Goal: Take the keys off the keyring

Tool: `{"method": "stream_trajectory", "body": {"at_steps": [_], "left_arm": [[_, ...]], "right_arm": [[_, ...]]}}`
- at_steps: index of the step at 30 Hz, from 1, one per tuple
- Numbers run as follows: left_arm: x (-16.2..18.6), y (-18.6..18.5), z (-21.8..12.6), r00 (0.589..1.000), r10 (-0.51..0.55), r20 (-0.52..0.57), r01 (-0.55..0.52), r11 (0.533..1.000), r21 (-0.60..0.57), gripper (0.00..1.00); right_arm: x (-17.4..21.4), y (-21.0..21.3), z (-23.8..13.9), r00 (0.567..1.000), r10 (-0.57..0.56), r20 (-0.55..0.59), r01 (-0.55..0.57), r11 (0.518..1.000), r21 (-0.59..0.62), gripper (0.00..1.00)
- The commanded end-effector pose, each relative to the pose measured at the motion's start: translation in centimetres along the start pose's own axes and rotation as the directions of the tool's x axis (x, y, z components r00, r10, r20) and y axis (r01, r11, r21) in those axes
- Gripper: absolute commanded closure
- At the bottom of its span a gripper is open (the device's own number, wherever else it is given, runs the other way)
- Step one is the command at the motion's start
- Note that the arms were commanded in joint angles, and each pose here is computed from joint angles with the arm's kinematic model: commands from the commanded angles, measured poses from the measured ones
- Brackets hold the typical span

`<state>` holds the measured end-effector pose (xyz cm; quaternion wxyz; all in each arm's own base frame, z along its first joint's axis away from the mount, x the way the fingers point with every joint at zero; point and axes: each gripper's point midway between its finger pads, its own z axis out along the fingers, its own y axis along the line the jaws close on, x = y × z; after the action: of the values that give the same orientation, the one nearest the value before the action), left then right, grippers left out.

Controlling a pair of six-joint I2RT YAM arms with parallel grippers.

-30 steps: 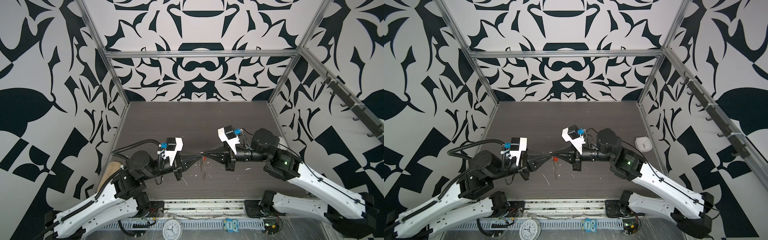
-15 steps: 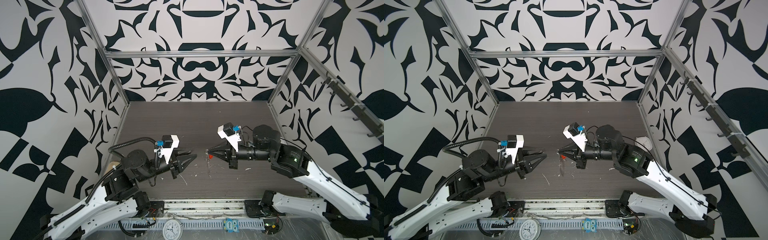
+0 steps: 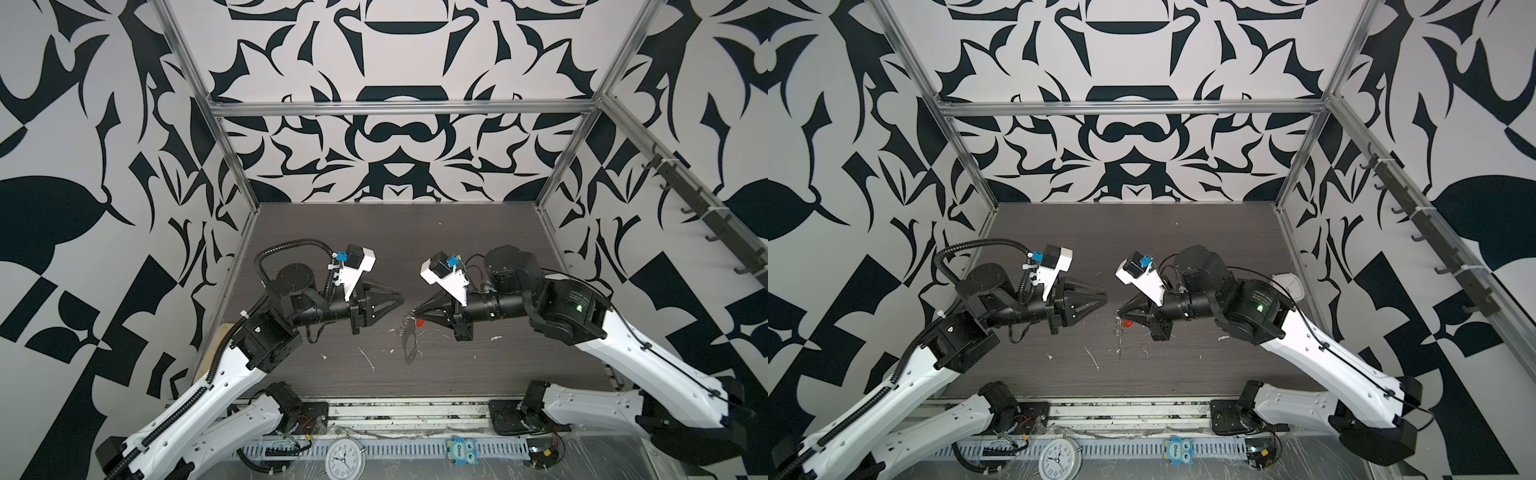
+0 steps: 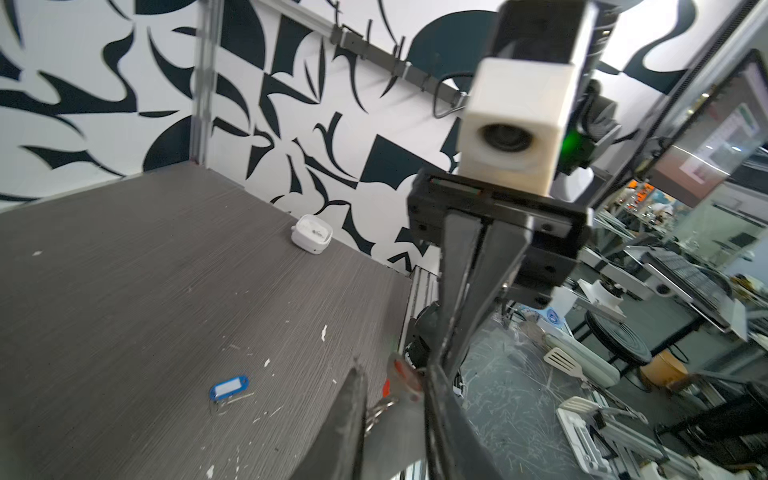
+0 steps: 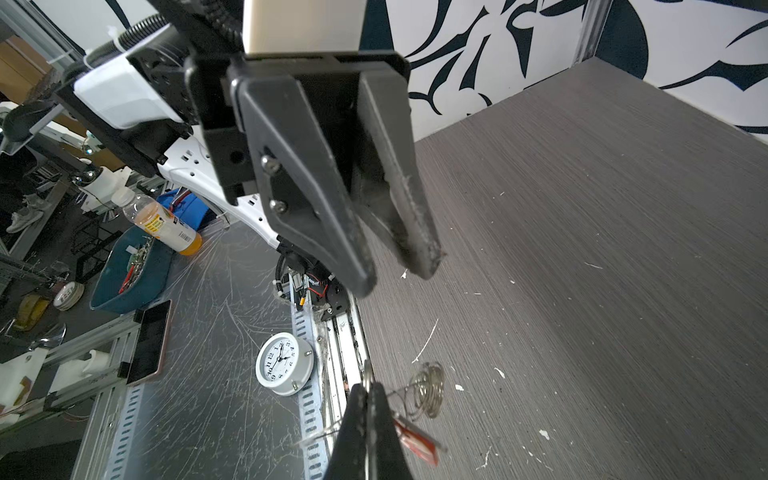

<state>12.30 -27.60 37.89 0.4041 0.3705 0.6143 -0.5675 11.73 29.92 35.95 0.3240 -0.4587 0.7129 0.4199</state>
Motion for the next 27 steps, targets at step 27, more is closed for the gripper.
{"method": "stream_trajectory", "body": {"at_steps": [27], "left_arm": [[1.7, -0.9, 1.4, 0.988, -0.098, -0.118, 0.114, 0.984, 0.14, 0.81]], "right_arm": [[-4.0, -0.1, -2.3, 0.986, -0.066, 0.152, 0.057, 0.996, 0.064, 1.0]]}}
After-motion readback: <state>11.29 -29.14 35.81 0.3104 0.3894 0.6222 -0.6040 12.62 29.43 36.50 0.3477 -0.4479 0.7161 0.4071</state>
